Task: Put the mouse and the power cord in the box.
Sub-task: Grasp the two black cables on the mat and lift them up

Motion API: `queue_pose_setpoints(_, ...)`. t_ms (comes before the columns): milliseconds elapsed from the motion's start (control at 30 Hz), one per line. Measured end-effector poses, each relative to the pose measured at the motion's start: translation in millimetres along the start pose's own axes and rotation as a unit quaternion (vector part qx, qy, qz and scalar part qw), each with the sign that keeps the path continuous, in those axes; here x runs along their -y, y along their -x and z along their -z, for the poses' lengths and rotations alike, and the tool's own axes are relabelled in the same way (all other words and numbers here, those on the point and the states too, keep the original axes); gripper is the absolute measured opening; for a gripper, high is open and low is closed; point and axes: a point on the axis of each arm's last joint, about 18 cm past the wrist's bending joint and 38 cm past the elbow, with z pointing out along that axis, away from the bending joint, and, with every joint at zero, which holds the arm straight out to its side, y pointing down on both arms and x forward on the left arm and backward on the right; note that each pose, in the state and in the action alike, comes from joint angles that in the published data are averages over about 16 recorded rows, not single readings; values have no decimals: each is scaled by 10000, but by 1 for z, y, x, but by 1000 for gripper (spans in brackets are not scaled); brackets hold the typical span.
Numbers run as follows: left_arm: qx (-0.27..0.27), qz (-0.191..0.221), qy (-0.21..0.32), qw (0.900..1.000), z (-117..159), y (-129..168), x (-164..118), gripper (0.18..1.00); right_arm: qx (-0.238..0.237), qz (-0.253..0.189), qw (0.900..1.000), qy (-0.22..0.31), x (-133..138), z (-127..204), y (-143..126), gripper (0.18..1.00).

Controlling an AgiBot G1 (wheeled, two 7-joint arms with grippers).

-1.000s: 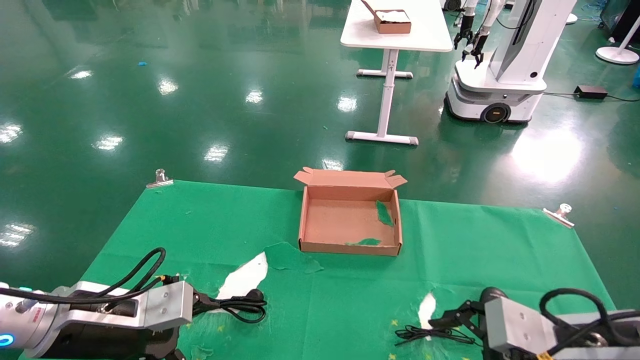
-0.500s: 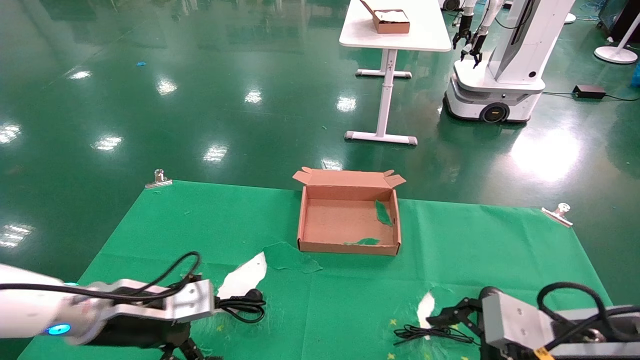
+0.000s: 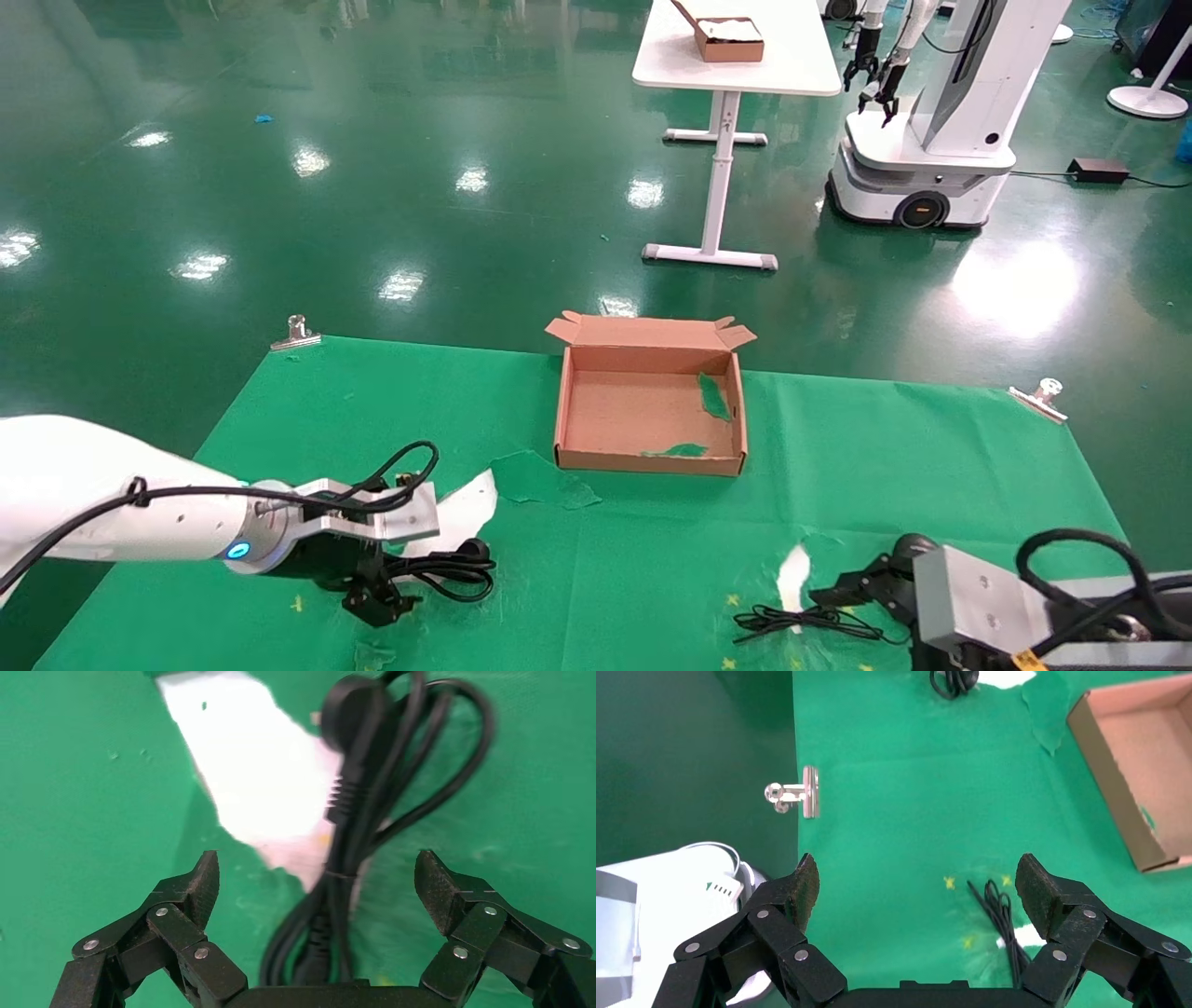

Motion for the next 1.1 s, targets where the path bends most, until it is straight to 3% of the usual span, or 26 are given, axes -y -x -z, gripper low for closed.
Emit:
queue_pose_setpoints(267, 100, -13, 61, 9999, -10, 11, -3, 1000, 35, -54, 9991, 428, -14, -10, 0, 1001)
queue_pose_setpoints(567, 131, -20, 53, 9999, -15, 17, -5, 1000, 16, -23, 9917, 1289, -42, -34, -11, 1001)
queue_pose_setpoints(800, 116, -25, 43, 9999, -16, 19, -5, 1000, -164, 192, 9818, 1884, -54, -67, -46, 1001)
queue_pose_setpoints(1100, 102, -28, 36, 9999, -17, 20, -6, 1000, -304, 463, 9725, 2264, -46, -113, -96, 1001)
